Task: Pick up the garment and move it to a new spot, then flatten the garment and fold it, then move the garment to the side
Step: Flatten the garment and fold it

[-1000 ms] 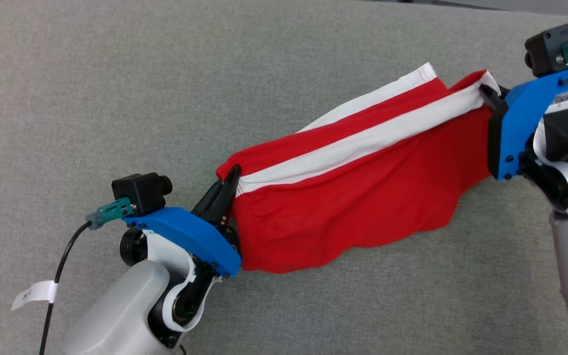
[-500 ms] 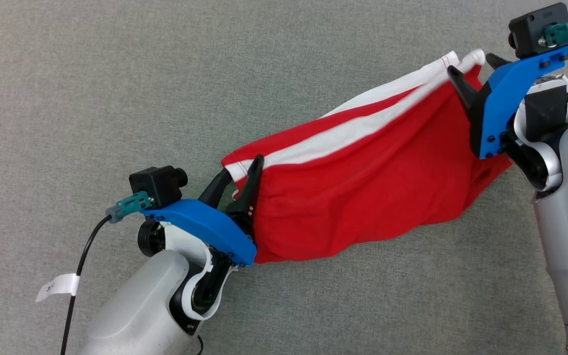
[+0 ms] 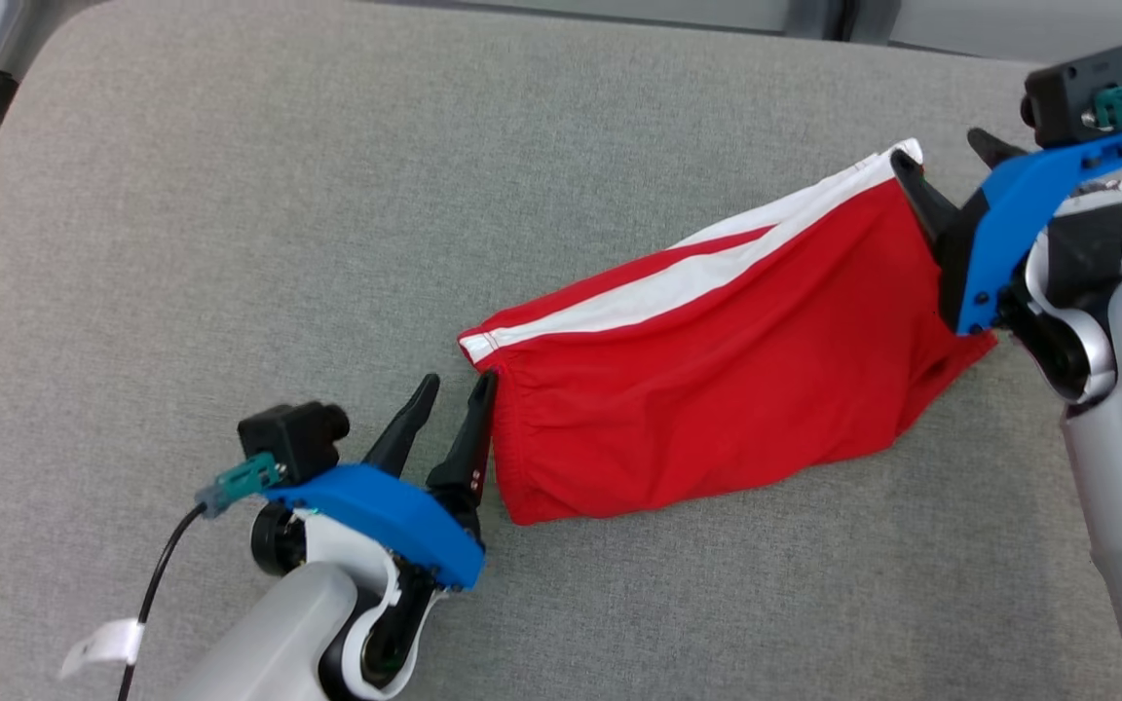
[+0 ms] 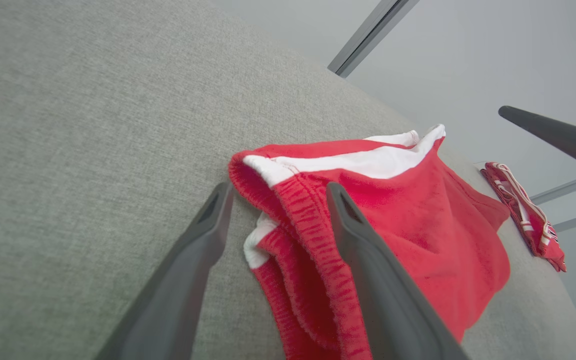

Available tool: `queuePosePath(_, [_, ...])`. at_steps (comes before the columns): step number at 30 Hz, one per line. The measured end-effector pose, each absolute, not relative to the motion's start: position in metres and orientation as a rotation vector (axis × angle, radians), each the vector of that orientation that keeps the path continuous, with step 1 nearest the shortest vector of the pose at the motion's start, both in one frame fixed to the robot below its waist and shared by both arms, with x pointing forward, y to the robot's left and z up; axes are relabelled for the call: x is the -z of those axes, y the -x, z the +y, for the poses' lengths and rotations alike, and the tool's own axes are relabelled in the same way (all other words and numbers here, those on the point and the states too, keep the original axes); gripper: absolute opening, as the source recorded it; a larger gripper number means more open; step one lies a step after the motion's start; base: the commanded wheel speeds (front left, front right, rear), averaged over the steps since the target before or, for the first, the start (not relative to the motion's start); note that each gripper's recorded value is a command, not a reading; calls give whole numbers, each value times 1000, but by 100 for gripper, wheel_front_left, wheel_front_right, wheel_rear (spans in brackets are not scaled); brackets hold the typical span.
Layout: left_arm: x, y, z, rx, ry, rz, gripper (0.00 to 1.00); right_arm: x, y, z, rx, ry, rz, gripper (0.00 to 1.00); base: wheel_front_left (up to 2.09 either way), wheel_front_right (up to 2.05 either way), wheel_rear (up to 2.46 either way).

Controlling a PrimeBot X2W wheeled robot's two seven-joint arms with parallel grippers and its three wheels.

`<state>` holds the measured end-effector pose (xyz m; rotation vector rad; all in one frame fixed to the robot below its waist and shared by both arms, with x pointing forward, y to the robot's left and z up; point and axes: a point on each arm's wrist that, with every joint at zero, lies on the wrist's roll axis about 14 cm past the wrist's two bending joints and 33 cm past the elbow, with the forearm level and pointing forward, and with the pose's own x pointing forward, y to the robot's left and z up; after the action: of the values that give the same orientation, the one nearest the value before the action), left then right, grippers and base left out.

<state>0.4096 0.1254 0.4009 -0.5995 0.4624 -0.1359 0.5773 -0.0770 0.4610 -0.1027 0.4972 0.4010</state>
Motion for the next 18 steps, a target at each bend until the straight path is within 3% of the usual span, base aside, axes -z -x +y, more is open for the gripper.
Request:
queuePosePath(14, [-475, -407, 181, 33, 358, 88, 100, -449, -547, -117, -299, 54, 497, 100, 0, 0, 0])
queuePosePath(18, [-472, -401, 184, 40, 245, 65, 100, -437, -545, -122, -278, 30, 502, 100, 0, 0, 0])
